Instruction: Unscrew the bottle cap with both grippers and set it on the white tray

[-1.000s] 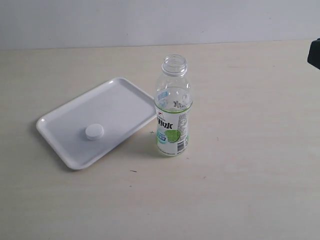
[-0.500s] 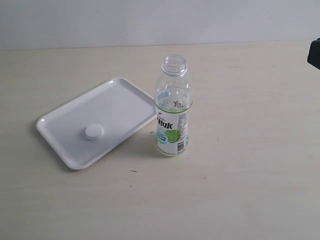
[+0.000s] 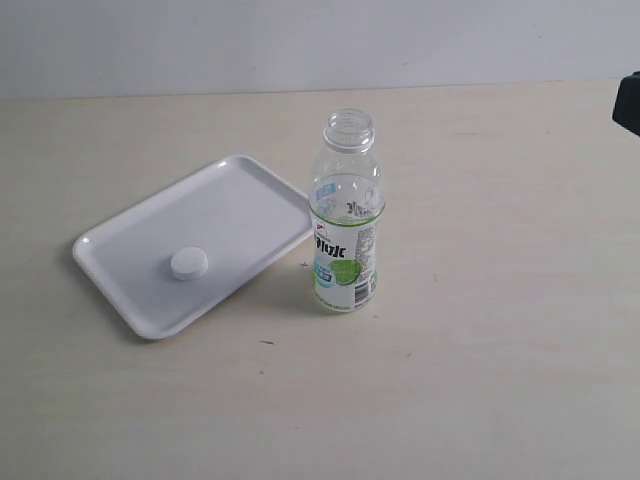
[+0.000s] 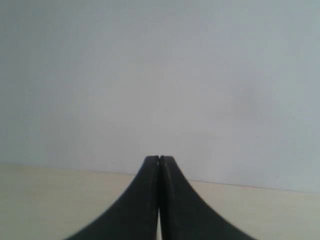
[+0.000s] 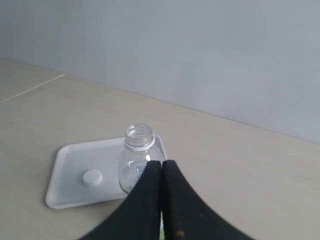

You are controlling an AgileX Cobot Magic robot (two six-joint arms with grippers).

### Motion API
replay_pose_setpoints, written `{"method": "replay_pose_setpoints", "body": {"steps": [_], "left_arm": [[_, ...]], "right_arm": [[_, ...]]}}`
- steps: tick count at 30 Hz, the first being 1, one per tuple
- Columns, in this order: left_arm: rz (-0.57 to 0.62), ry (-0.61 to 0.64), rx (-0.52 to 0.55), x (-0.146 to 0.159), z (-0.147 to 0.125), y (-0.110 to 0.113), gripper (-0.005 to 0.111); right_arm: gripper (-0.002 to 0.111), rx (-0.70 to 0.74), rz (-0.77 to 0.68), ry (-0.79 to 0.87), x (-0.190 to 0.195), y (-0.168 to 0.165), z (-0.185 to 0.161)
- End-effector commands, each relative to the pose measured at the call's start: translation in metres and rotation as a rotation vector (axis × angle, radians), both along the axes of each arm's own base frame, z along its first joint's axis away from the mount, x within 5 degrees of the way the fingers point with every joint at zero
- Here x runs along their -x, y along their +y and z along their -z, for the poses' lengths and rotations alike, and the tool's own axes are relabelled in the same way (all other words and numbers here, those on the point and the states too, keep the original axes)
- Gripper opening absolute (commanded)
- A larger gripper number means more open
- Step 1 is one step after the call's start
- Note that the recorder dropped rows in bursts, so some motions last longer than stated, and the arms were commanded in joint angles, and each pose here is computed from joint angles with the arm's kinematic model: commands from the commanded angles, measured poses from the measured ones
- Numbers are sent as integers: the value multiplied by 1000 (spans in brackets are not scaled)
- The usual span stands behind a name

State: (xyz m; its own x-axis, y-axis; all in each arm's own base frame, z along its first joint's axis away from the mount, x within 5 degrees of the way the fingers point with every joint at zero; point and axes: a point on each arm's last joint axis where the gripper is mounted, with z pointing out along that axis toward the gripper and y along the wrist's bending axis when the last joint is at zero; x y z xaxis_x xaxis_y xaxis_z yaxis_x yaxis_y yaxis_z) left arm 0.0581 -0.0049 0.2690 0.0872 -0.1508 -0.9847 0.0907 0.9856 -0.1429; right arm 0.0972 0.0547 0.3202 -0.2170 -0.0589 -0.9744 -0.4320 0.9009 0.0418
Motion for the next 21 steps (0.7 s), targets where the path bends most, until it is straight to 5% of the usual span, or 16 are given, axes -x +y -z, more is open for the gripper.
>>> {"method": "replay_pose_setpoints", "body": {"steps": [1,6,21], "left_arm": [[-98,56,-29,6,24,5,0],[-152,214,-31,7,55,10,0],[-153,375,24,5,88,10,0]], "right_arm": [[0,1,-3,-12,0,0,0],[0,1,-3,-12,0,0,0],[0,0,-3,-11,0,0,0]]}}
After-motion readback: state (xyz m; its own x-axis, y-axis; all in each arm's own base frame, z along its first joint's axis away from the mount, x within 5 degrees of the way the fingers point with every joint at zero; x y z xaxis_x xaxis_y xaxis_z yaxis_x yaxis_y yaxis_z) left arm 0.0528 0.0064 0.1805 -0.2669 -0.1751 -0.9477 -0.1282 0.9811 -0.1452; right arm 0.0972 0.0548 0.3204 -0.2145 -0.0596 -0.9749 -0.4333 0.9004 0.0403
